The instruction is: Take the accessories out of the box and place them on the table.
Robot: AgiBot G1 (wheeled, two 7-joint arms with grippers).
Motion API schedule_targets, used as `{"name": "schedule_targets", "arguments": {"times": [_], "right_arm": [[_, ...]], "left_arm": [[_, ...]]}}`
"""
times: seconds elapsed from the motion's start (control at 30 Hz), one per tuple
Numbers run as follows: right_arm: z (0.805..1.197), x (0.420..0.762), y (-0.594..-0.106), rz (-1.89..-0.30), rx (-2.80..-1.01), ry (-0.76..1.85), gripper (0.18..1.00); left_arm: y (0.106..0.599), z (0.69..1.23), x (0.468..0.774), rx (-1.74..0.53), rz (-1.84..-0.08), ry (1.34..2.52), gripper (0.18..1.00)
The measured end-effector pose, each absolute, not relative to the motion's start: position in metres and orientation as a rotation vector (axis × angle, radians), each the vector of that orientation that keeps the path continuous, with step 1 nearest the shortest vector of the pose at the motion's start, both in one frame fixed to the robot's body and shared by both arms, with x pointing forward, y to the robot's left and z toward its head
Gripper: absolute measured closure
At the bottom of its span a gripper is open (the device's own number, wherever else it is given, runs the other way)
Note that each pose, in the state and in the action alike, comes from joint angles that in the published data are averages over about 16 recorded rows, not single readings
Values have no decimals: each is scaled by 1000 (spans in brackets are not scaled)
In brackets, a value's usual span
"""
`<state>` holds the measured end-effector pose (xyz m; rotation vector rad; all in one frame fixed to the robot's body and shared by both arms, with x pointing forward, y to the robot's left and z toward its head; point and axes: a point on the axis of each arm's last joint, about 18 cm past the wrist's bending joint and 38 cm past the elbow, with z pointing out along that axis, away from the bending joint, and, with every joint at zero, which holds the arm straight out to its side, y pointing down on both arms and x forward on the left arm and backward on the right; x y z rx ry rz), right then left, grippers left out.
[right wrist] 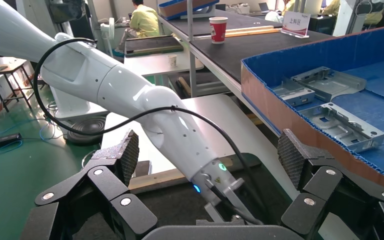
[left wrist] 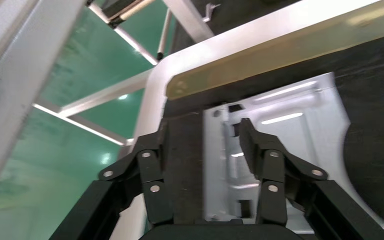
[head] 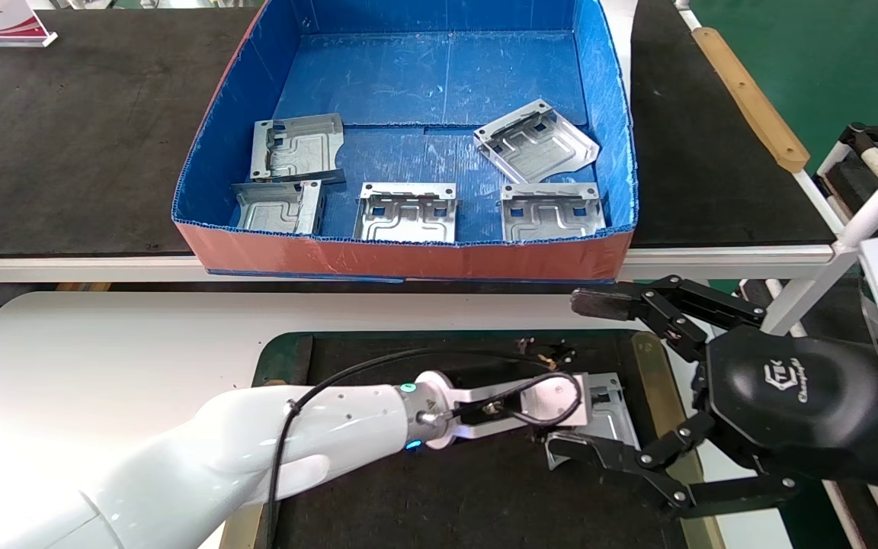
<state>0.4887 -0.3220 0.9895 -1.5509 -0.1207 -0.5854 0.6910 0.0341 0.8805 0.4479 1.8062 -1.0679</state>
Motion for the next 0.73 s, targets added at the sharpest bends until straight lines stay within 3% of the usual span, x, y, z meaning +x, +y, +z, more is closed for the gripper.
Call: {"name": "schedule_targets", "arguments": {"times": [0.5,0.73], "right_arm": [[989,489,-322,-585,-1551,-121,178],[989,489,-322,-585,-1551,-121,178]], "left_arm": [[98,907,661,288,-1410,1816,397],[115,915,651,261,-1482,1811,318]]}}
